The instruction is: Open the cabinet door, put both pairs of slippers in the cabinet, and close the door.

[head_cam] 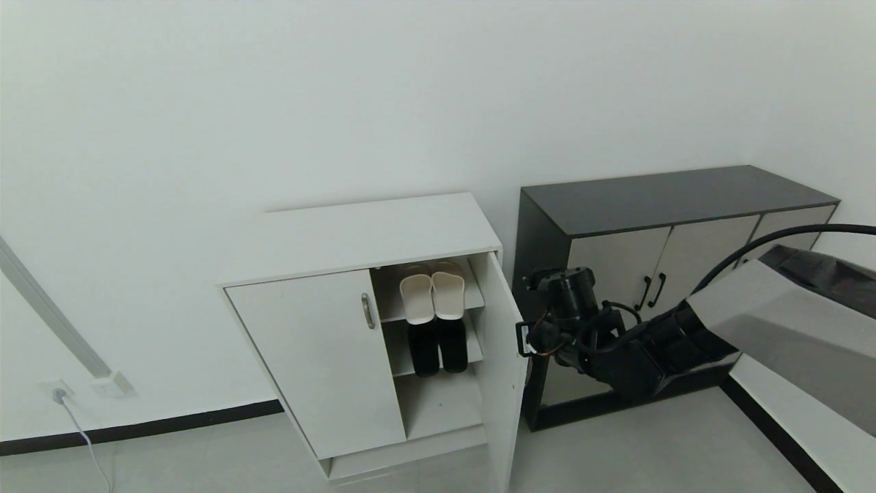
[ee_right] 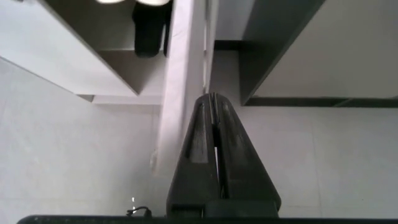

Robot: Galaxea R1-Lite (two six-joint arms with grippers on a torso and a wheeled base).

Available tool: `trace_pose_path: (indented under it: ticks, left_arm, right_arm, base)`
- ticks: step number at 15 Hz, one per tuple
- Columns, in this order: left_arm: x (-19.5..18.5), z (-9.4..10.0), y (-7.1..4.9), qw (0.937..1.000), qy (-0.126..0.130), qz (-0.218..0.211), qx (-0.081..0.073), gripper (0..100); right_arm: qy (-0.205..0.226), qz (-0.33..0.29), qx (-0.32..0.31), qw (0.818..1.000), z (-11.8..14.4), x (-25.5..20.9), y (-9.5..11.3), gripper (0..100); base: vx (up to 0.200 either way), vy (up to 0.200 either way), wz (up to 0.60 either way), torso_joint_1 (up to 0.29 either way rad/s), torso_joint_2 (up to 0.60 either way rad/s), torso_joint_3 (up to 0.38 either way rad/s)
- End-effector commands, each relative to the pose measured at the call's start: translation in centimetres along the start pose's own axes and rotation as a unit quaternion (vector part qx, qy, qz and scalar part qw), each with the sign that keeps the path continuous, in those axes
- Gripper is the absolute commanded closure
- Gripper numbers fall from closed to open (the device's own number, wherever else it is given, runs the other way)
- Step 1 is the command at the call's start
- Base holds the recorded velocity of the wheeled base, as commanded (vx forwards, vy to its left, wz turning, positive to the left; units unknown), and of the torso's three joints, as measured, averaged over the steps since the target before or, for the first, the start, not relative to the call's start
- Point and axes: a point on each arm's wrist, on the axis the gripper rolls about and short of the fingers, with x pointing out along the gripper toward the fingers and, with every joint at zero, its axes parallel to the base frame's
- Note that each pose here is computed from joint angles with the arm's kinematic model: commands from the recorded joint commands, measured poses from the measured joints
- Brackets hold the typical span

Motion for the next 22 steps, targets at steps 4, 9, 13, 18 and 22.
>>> trace_pose_path:
  ticks: [4, 9, 13, 18, 22]
  left_arm:
    - [0.0, 0.0, 0.0, 1.0, 0.001, 0.0, 0.0, 100]
    - [0.0, 0.0, 0.0, 1.0, 0.001, 0.0, 0.0, 100]
    - [0.0, 0.0, 0.0, 1.0, 0.001, 0.0, 0.0, 100]
    - [0.0, 0.0, 0.0, 1.0, 0.001, 0.0, 0.0, 100]
    - [0.0, 0.0, 0.0, 1.0, 0.001, 0.001, 0.0, 100]
  right_arm:
    - [-0.016, 0.101, 0.019, 0.995, 0.7, -3.3, 3.3, 100]
    - [-0.039, 0.114, 0.008, 0.993, 1.2, -4.7, 3.2, 100]
    - [-0.036, 0.111, -0.011, 0.993, 0.9, -5.5, 2.8, 100]
    - [-0.028, 0.124, -0.025, 0.992, 0.4, -5.9, 2.6, 100]
    - [-0.052, 0.138, -0.032, 0.989, 0.3, -6.2, 2.3, 100]
  base:
    - [0.0, 0.0, 0.0, 0.0, 0.0, 0.0]
    - [0.0, 0.0, 0.0, 0.0, 0.0, 0.0]
    - [0.0, 0.0, 0.15, 0.002, 0.0, 0.001]
    - [0.0, 0.0, 0.6, 0.003, 0.0, -0.001]
    - [0.0, 0.0, 0.0, 0.0, 0.0, 0.0]
